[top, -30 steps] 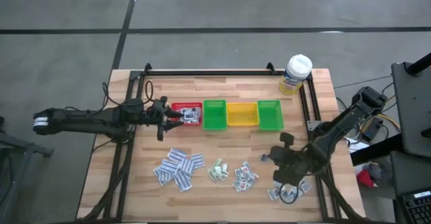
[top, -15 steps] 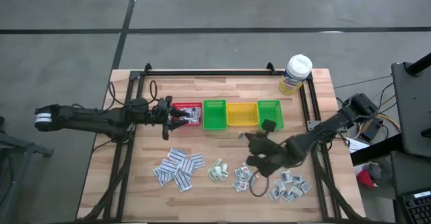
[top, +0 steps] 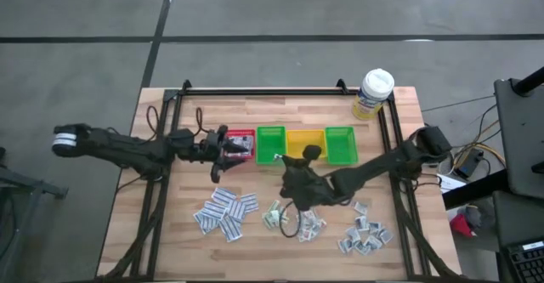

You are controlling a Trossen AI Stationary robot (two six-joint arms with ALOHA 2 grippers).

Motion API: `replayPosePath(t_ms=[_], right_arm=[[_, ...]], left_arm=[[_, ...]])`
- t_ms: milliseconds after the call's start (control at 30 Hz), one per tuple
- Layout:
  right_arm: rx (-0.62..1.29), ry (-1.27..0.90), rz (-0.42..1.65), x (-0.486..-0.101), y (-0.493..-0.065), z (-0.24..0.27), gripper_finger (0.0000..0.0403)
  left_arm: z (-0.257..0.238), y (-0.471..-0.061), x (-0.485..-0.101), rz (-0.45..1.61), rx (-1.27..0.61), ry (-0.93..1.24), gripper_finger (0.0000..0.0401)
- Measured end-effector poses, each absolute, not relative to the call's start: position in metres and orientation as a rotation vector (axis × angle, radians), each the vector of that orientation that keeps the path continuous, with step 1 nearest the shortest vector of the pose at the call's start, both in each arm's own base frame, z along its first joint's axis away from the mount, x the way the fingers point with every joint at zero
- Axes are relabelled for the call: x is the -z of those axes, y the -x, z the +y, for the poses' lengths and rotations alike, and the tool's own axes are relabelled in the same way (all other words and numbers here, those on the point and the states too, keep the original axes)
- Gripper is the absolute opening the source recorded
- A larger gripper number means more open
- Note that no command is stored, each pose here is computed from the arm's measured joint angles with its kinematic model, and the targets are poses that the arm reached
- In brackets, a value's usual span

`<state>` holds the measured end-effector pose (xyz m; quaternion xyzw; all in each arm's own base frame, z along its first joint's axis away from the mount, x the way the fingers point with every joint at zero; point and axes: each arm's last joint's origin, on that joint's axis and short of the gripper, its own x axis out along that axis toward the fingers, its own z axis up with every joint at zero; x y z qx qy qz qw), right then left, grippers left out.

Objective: Pick & Place First Aid Supplies
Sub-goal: Put the alcohol pad into the red basket

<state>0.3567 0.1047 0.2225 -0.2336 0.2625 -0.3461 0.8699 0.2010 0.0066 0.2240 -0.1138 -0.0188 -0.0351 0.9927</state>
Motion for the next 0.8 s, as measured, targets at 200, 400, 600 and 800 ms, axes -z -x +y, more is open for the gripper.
replayPosePath(t_ms=[200,400,600,800], right_arm=[[0.792,0.506,0.555,-0.218,-0.381,0.099,0.0008],[0.886,0.515,0.531,-0.218,-0.400,0.097,0.0008],[0.898,0.514,0.538,-0.213,-0.408,0.095,0.0008],[0.899,0.509,0.535,-0.213,-0.408,0.095,0.0008]], left_arm=[[0.000,-0.210,-0.219,-0.047,0.089,0.210,0.0163],[-0.002,-0.222,-0.214,-0.009,0.018,0.152,0.0163],[-0.001,-0.229,-0.214,0.000,-0.033,0.124,0.0163],[0.000,-0.233,-0.214,0.006,-0.067,0.112,0.0163]])
